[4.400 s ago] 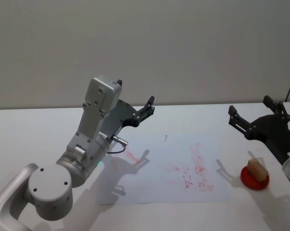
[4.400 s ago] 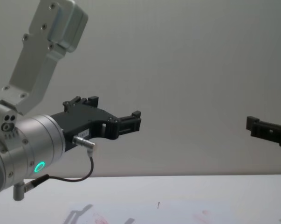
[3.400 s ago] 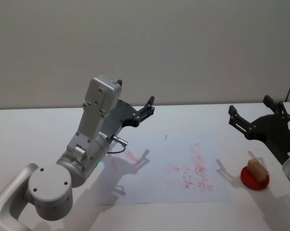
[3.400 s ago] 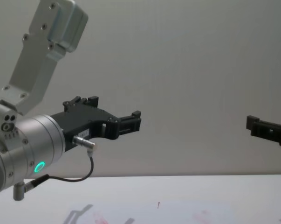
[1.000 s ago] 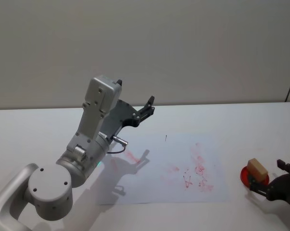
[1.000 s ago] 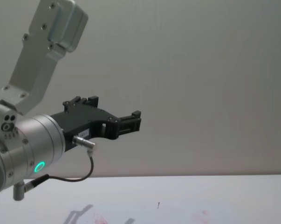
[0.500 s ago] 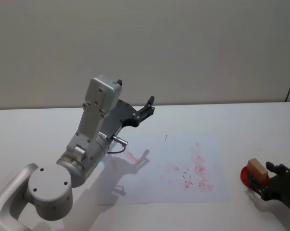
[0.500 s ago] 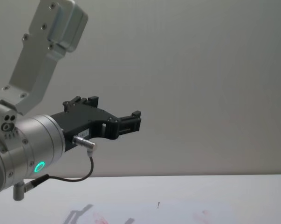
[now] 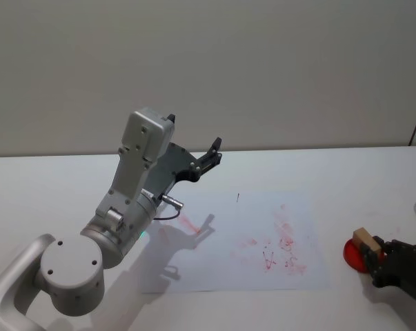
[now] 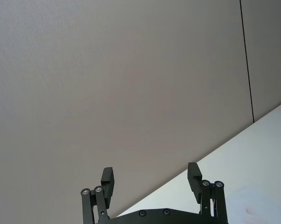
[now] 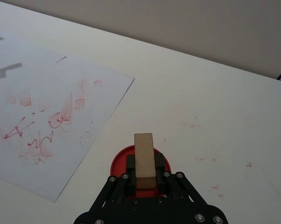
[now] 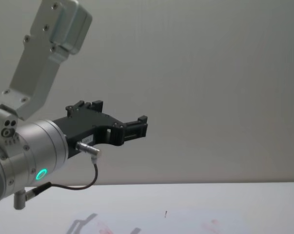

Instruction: Use the one hand to pick up the stamp and affix it onto the A4 paper.

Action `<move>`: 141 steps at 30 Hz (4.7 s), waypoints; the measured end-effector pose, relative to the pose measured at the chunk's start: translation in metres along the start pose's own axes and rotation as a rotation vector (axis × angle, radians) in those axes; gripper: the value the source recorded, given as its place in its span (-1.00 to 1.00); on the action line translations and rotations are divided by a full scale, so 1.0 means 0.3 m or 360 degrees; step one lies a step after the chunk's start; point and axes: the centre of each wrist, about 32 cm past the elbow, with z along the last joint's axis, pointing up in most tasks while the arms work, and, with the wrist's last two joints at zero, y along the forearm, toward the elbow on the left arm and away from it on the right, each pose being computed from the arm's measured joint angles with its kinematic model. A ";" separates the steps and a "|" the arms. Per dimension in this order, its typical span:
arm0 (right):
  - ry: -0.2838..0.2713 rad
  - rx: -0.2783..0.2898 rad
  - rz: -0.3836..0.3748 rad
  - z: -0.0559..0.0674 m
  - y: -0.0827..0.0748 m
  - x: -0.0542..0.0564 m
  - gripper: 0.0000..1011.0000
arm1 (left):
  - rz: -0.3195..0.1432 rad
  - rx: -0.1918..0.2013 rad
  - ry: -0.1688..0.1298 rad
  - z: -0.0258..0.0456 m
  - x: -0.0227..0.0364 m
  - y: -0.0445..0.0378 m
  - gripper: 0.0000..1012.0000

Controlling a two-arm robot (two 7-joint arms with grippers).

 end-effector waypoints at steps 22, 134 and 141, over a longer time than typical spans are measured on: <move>0.0037 0.0246 0.0160 0.084 0.022 -0.036 -0.57 | 0.0000 0.0000 0.0000 0.000 0.000 0.000 0.98; 0.0071 0.0032 0.0051 0.071 -0.033 0.060 -0.57 | 0.0000 0.0000 0.0000 0.000 0.000 0.000 0.98; 0.0054 0.0002 0.0073 0.065 -0.028 0.058 -0.57 | 0.0000 0.0000 0.0000 0.000 0.000 0.000 0.98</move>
